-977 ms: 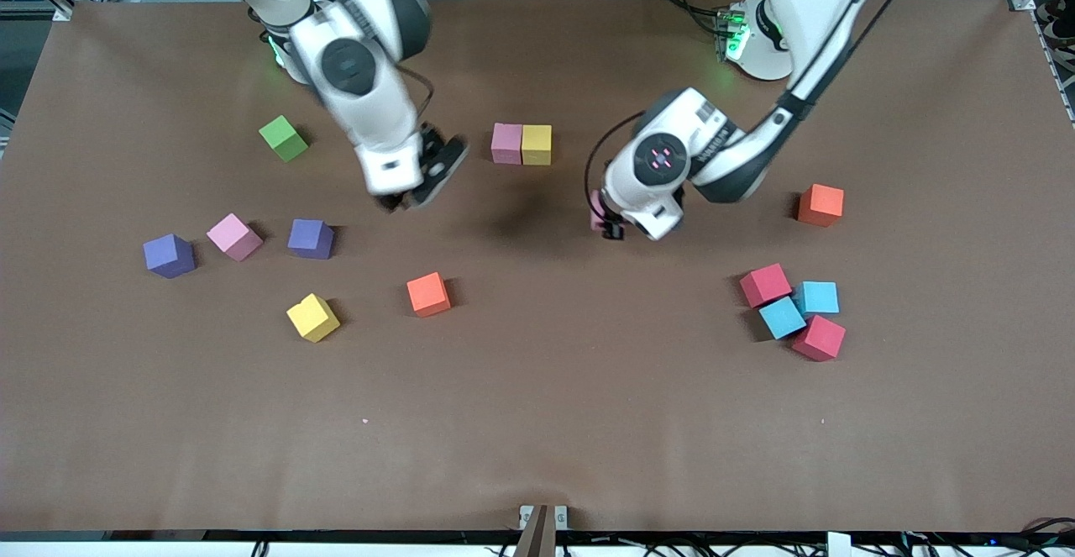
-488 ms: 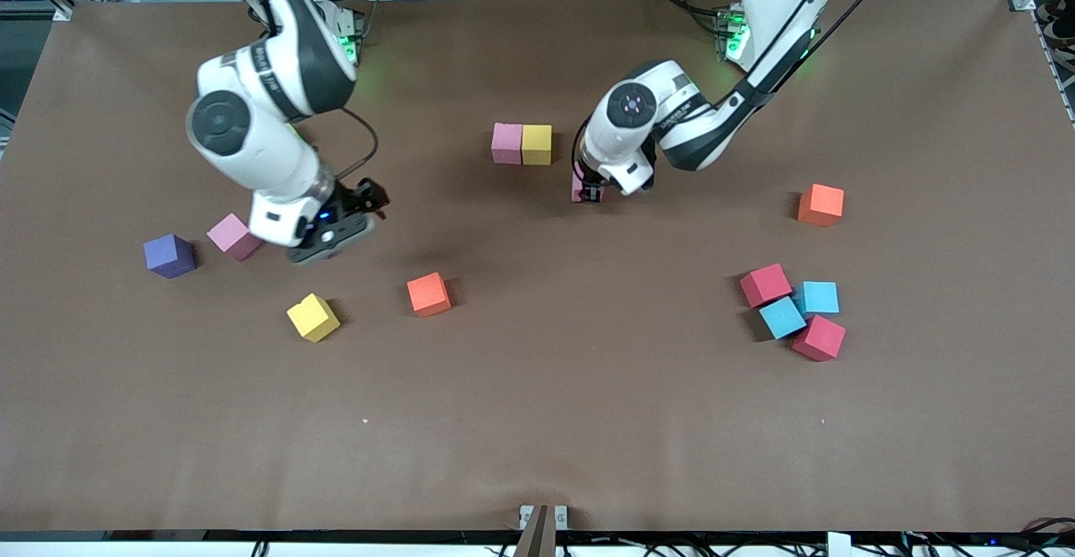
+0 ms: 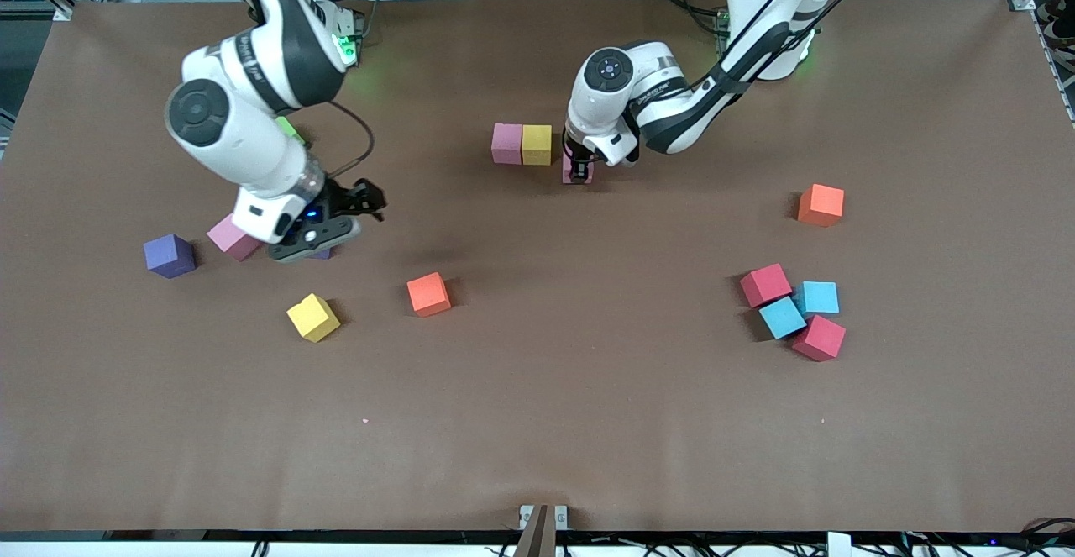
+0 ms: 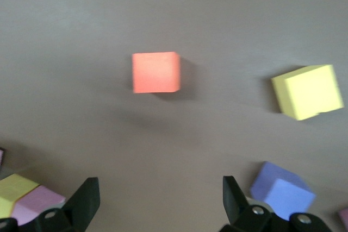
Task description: Form number 2 with 11 blocks
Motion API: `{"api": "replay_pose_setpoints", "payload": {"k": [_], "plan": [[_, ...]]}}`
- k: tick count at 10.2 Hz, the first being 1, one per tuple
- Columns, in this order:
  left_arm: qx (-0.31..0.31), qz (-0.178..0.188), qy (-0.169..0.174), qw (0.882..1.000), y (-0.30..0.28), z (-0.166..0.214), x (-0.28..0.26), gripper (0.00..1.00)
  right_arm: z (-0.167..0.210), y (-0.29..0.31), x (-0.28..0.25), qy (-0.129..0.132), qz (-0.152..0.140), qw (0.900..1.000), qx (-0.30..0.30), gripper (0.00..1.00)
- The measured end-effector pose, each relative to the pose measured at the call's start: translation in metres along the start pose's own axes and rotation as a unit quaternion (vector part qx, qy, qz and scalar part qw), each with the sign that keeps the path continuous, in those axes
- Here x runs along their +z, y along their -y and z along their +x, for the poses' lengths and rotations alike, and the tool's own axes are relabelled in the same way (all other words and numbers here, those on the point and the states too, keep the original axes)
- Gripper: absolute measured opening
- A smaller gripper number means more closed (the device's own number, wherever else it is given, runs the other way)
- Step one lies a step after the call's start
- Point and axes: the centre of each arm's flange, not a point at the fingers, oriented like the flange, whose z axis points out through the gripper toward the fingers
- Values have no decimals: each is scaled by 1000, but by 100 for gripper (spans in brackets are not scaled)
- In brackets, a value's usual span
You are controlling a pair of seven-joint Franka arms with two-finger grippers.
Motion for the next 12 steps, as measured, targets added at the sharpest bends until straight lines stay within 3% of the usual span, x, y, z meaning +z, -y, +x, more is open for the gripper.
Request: {"api": "replay_pose_setpoints", "payload": {"k": [2, 5, 7, 10, 12], "plan": [[10, 5, -2, 1000, 7, -3, 5, 63, 4, 26, 37, 20, 3, 1000, -15, 100], [21, 15, -5, 1000, 19, -9, 14, 63, 16, 60, 95, 14, -5, 999, -44, 100], [20, 16, -5, 1000, 19, -9, 15, 63, 29, 76, 93, 3, -5, 998, -58, 100], [19, 16, -4, 1000, 19, -10, 15, 63, 52, 77, 107, -1, -49, 994, -100, 100], [20, 16, -2, 1000, 22, -13, 14, 63, 67, 74, 130, 4, -56, 993, -103, 100]]}}
